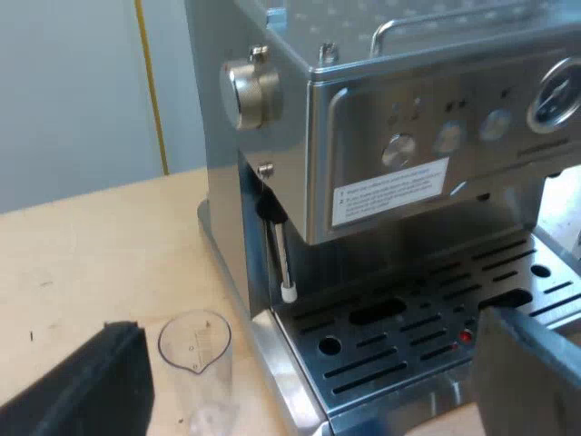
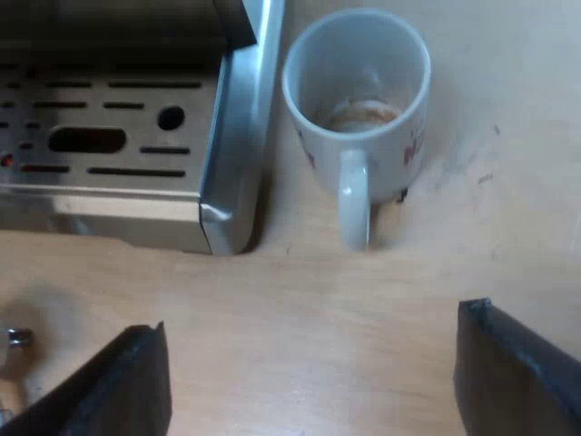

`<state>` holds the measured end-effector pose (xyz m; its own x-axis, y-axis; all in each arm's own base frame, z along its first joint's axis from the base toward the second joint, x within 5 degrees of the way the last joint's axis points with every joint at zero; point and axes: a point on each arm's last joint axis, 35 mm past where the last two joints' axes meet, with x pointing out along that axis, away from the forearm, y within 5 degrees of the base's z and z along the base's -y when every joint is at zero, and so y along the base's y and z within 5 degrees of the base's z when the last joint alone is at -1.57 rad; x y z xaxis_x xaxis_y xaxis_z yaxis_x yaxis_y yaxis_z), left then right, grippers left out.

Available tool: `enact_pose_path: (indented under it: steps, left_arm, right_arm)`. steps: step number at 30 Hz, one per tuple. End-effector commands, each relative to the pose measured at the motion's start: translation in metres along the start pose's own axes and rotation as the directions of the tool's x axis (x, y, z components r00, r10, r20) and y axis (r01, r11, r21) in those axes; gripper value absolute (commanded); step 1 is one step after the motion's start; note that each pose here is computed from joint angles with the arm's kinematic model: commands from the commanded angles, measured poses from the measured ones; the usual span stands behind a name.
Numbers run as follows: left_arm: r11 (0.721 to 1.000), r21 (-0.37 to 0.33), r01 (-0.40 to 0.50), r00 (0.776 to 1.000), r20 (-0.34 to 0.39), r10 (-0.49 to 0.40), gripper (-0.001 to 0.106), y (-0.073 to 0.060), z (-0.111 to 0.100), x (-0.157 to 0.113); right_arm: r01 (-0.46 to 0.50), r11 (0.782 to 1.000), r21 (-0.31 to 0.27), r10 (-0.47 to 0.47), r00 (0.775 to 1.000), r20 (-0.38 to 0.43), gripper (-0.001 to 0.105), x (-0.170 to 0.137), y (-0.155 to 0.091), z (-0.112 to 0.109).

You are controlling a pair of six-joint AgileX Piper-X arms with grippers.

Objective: Grind coffee beans and then tamp

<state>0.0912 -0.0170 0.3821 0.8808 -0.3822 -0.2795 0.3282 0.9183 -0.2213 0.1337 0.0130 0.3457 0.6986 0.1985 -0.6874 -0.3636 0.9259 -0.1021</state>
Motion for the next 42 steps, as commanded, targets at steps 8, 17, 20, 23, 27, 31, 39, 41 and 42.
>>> enact_pose_path:
  steps: [8,17,20,23,27,31,39,41,42]
  left_arm:
    - [1.000,0.014,0.013,0.998,0.059,-0.014,0.073,-0.012,-0.011,-0.039]
    - [0.999,0.035,0.019,0.993,0.117,-0.023,0.073,-0.022,-0.027,-0.071]
    - [0.999,0.044,0.021,0.990,0.139,-0.027,0.073,-0.025,-0.033,-0.082]
    - [0.999,0.047,0.022,0.988,0.148,-0.029,0.073,-0.027,-0.041,-0.092]
    - [0.999,0.035,0.015,0.993,0.119,-0.019,0.073,-0.028,-0.051,-0.097]
    - [1.000,0.022,-0.007,0.998,0.067,0.005,0.073,-0.026,-0.057,-0.098]
    - [0.999,0.026,-0.039,0.999,0.014,0.039,0.073,-0.021,-0.066,-0.089]
    - [0.999,0.020,-0.049,0.999,-0.003,0.049,0.073,-0.018,-0.070,-0.082]
    - [0.999,0.016,-0.050,0.999,-0.017,0.051,0.073,-0.016,-0.073,-0.078]
  right_arm:
    - [0.080,0.995,-0.052,-0.064,0.967,0.245,0.066,-0.062,0.018,-0.025]
    - [0.140,0.988,-0.063,-0.103,0.910,0.403,0.066,-0.088,0.036,-0.067]
    - [0.154,0.986,-0.062,-0.111,0.891,0.441,0.066,-0.091,0.040,-0.080]
    - [0.158,0.986,-0.061,-0.114,0.885,0.452,0.066,-0.089,0.042,-0.089]
    - [0.130,0.990,-0.058,-0.096,0.911,0.401,0.066,-0.081,0.043,-0.095]
    - [0.093,0.993,-0.067,-0.061,0.924,0.378,0.066,-0.073,0.044,-0.098]
    - [0.049,0.996,-0.070,-0.023,0.942,0.334,0.066,-0.054,0.043,-0.104]
    - [0.038,0.997,-0.071,-0.014,0.947,0.322,0.066,-0.049,0.043,-0.106]
    - [0.029,0.997,-0.071,-0.005,0.949,0.314,0.066,-0.046,0.043,-0.108]
